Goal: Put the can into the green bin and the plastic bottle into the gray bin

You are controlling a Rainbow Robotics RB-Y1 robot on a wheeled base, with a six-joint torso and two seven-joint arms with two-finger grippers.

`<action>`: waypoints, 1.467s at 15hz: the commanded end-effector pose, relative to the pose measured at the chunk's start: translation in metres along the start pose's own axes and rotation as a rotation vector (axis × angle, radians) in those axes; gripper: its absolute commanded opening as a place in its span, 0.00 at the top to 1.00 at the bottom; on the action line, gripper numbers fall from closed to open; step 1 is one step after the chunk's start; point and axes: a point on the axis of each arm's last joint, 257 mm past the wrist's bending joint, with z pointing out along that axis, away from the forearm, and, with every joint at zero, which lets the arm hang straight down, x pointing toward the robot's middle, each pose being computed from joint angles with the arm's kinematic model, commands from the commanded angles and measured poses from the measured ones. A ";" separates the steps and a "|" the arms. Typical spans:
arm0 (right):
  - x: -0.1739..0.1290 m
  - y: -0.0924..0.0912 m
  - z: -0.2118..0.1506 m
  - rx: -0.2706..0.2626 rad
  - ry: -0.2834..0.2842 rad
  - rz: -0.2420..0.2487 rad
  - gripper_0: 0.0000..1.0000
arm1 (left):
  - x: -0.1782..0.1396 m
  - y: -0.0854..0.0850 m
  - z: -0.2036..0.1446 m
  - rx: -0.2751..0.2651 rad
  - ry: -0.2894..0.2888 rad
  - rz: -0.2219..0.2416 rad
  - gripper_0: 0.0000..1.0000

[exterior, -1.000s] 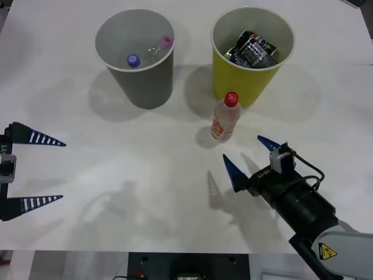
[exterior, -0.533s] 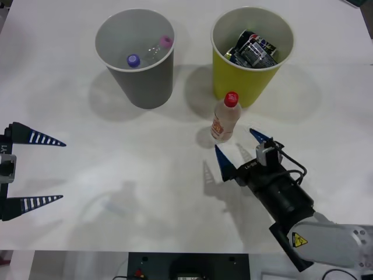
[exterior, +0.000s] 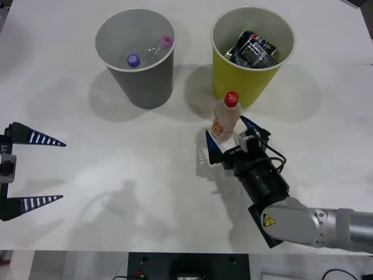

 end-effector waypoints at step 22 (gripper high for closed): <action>-0.035 0.010 0.007 -0.104 -0.014 -0.025 1.00 | 0.000 0.000 0.000 0.000 0.000 0.000 0.02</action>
